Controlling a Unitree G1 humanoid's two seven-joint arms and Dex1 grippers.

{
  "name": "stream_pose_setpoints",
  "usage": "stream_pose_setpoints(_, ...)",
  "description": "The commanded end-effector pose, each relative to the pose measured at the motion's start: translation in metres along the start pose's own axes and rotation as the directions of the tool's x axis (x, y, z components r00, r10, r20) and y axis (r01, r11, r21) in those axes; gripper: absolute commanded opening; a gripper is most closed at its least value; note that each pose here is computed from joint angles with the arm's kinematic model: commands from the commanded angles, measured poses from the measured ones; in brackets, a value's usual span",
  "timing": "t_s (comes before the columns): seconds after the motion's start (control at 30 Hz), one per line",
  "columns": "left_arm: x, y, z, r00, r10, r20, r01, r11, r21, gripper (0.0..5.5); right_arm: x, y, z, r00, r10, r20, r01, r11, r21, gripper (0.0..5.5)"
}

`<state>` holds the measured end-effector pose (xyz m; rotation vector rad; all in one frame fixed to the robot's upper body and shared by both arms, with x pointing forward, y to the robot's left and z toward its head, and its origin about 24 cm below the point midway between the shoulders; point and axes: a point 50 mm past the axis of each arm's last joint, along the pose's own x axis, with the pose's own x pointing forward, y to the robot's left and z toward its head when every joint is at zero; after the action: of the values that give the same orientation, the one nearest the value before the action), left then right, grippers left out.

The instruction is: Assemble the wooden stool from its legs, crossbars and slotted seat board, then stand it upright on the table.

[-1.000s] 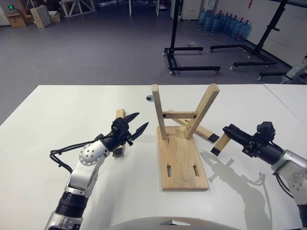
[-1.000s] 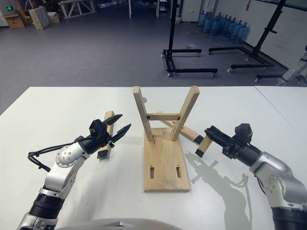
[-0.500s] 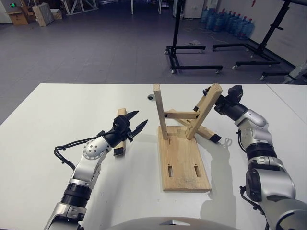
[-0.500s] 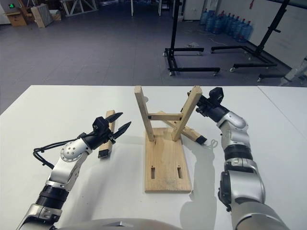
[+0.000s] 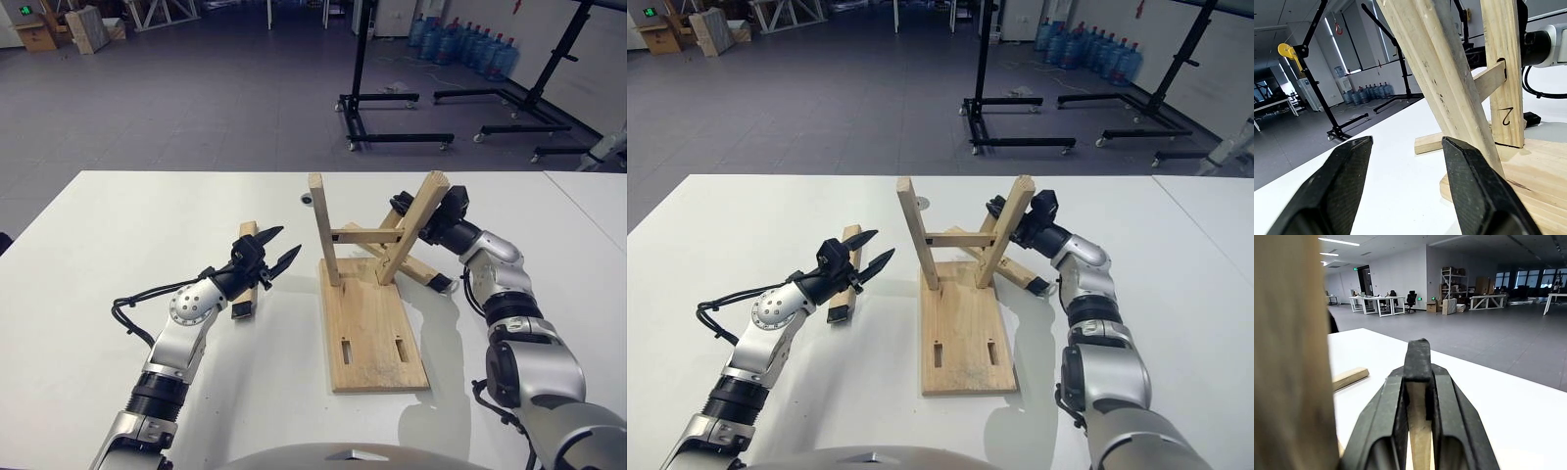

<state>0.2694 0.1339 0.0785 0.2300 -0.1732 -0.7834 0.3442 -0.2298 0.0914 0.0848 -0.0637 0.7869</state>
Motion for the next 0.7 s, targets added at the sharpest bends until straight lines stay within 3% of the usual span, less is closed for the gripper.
stream_pose_setpoints(0.03, 0.002, 0.003, 0.0, 1.0, -0.01, -0.01, 0.01, 1.0, 0.021, 2.58, -0.007, -0.003, -0.009, 0.998, -0.034, -0.05, 0.034, 0.999, -0.008, 0.4)
stream_pose_setpoints(0.27, 0.001, 0.003, 0.0, 1.0, -0.01, -0.012, 0.01, 1.0, 0.022, 2.58, -0.014, -0.005, -0.016, 0.995, -0.057, -0.077, 0.056, 0.998, -0.014, 0.4)
stream_pose_setpoints(0.53, -0.001, 0.003, -0.001, 1.0, -0.003, -0.012, 0.003, 1.0, 0.02, 2.58, -0.014, -0.012, 0.008, 0.997, -0.074, 0.033, 0.075, 0.997, -0.027, 0.4)
stream_pose_setpoints(0.7, 0.0, 0.003, -0.001, 1.0, 0.001, -0.011, -0.001, 1.0, 0.019, 2.58, -0.016, -0.013, 0.011, 0.998, -0.065, 0.023, 0.066, 0.997, -0.036, 0.4)
